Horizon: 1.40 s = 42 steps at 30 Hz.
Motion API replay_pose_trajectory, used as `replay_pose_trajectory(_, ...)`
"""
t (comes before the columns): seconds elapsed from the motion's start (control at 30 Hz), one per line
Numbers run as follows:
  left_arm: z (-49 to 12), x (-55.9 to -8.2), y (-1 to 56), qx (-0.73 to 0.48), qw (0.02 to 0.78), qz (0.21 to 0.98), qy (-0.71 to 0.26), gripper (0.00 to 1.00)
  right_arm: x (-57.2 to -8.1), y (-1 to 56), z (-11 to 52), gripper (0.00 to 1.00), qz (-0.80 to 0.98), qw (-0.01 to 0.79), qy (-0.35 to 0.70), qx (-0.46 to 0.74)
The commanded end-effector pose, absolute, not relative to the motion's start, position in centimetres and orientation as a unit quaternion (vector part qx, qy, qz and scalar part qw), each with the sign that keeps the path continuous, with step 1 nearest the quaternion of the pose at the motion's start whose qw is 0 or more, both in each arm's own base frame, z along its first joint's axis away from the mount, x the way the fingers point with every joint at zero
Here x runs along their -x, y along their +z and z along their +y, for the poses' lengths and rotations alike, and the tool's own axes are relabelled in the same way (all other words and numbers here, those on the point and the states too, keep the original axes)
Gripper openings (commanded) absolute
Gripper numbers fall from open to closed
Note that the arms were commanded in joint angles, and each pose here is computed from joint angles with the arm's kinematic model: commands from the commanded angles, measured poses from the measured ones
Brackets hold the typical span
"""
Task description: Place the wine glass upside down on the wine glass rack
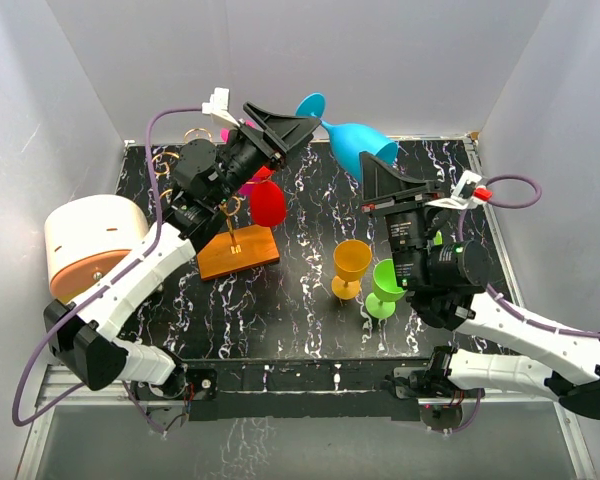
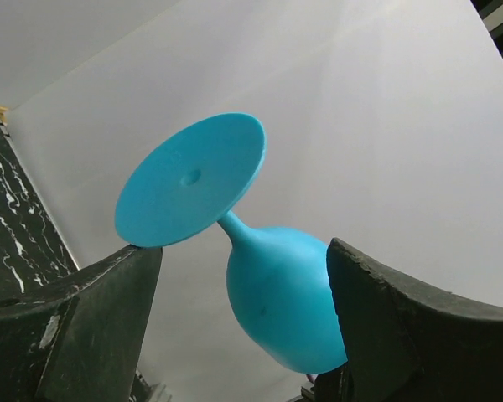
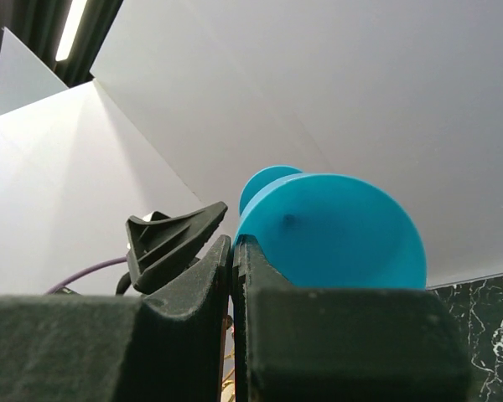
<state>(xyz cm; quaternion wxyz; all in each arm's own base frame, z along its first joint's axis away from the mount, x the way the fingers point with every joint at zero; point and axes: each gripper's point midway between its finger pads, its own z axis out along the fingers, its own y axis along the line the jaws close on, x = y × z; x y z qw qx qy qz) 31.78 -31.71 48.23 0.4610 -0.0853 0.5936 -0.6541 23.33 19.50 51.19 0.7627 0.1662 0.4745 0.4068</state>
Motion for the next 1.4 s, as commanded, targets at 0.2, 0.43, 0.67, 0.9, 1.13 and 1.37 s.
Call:
replay_pose_trajectory(0.2, -30.3, -31.4, 50.3, 0.138, 0.454, 0.552, -0.686, 0.66, -22.3, 53.4, 19.7, 0.00, 0.424, 0.763, 0.457, -0.169)
replay_pose_trajectory(0.43, -28.6, -30.6, 53.4, 0.176, 0.466, 0.483, -0.720, 0.42, -22.3, 52.3, 21.6, 0.00, 0.437, 0.753, 0.471, -0.143)
replay_pose_trajectory(0.67, -28.1, -29.5, 54.5, 0.163, 0.478, 0.466, -0.726, 0.41, -22.1, 51.7, 22.8, 0.00, 0.444, 0.742, 0.487, -0.123)
replay_pose_trajectory(0.9, -28.3, -29.8, 53.9, 0.169, 0.477, 0.474, -0.720, 0.38, -21.5, 51.7, 23.9, 0.00, 0.443, 0.735, 0.504, -0.096)
replay_pose_trajectory(1.13, -28.5, -29.8, 54.0, 0.150, 0.490, 0.474, -0.716, 0.13, -20.8, 50.8, 25.2, 0.00, 0.457, 0.729, 0.506, -0.049)
replay_pose_trajectory(1.37, -27.9, -29.0, 54.3, 0.110, 0.540, 0.466, -0.693, 0.00, -20.6, 48.4, 24.6, 0.22, 0.505, 0.707, 0.493, -0.045)
